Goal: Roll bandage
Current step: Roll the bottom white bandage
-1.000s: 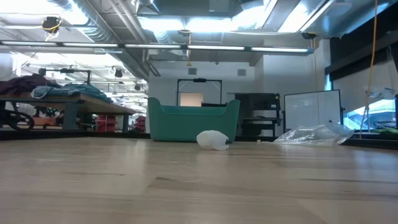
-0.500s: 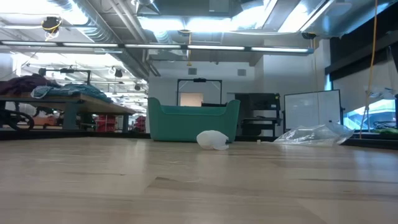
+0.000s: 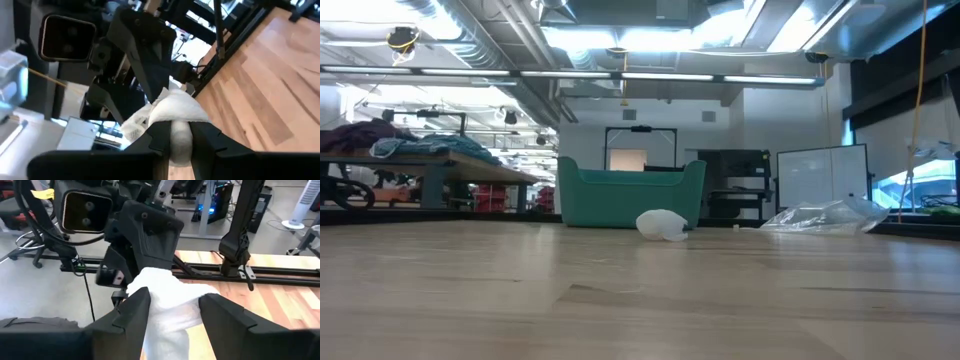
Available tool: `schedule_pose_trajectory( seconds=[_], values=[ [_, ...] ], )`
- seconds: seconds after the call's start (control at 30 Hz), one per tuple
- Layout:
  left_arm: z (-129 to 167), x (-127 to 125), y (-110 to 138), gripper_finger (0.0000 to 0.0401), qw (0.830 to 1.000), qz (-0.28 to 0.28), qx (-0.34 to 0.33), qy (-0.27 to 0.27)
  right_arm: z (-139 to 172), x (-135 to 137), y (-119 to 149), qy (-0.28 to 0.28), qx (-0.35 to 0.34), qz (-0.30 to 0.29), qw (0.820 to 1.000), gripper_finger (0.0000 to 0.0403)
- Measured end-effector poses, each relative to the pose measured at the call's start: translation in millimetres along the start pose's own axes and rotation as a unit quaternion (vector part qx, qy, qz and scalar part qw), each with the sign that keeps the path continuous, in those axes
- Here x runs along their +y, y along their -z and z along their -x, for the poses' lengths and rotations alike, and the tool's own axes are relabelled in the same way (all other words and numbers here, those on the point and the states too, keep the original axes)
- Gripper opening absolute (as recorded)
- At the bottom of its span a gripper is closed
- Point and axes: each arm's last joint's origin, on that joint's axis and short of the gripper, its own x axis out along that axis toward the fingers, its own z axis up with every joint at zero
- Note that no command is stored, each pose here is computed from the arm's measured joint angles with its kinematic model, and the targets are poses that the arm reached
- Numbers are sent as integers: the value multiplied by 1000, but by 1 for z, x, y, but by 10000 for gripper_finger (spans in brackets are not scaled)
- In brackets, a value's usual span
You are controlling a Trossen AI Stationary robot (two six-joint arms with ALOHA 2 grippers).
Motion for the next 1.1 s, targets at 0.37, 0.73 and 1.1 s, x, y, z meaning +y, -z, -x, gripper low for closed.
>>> schedule_pose_trajectory(
  seconds=[0.37, 0.73, 1.1],
  values=[
    [0, 0, -1, 40, 986, -169, -12, 7, -2, -2, 1, -50, 17, -7, 999, 251],
    [0, 0, -1, 40, 961, -276, -18, 9, -2, -2, 1, -95, 23, -8, 995, 266],
    [0, 0, -1, 40, 921, -388, -21, 7, -4, -3, 7, -70, 46, -59, 995, 266]
  ],
)
